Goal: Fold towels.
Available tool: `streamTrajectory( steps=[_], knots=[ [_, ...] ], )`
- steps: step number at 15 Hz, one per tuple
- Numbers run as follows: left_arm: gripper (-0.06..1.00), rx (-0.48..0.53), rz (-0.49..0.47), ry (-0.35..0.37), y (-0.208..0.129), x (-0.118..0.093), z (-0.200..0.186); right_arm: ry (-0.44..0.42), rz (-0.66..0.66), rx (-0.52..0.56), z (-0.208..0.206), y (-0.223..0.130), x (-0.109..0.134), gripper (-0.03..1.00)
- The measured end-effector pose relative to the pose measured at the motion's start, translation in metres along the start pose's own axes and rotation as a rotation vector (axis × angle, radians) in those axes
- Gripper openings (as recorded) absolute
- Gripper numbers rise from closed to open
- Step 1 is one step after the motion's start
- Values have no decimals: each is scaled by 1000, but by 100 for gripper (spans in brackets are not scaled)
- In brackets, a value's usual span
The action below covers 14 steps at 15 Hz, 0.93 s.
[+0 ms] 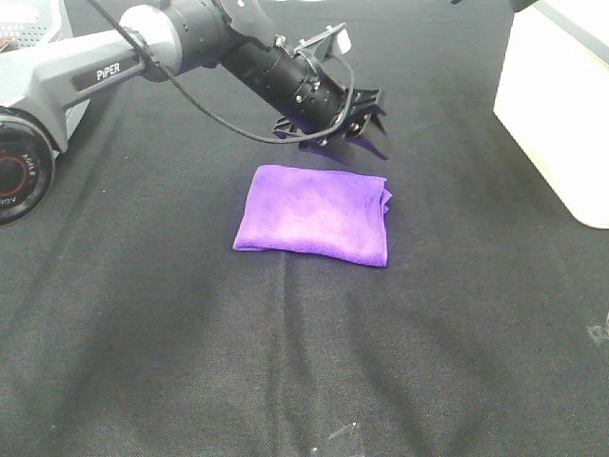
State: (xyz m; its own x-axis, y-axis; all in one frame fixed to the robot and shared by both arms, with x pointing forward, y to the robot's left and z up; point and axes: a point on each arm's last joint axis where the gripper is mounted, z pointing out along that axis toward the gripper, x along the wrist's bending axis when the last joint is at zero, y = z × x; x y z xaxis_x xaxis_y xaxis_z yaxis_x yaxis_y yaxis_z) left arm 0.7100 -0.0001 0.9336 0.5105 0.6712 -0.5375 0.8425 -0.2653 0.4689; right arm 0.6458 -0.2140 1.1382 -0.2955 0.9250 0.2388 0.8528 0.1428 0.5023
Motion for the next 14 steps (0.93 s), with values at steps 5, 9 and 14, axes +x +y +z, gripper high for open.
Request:
streamTrajectory(
  steps=[5,9,14],
  knots=[
    [65,78,33,313,14,28,-79,-54,-24,-8,-7,-1,-3,73],
    [67,-1,-38,513,29,37,-162,-127,-2,8,-9,-5,-9,73],
    [67,-202,-96,665,35,35,-283,-192,13,74,-10,-28,-14,73]
  ],
)
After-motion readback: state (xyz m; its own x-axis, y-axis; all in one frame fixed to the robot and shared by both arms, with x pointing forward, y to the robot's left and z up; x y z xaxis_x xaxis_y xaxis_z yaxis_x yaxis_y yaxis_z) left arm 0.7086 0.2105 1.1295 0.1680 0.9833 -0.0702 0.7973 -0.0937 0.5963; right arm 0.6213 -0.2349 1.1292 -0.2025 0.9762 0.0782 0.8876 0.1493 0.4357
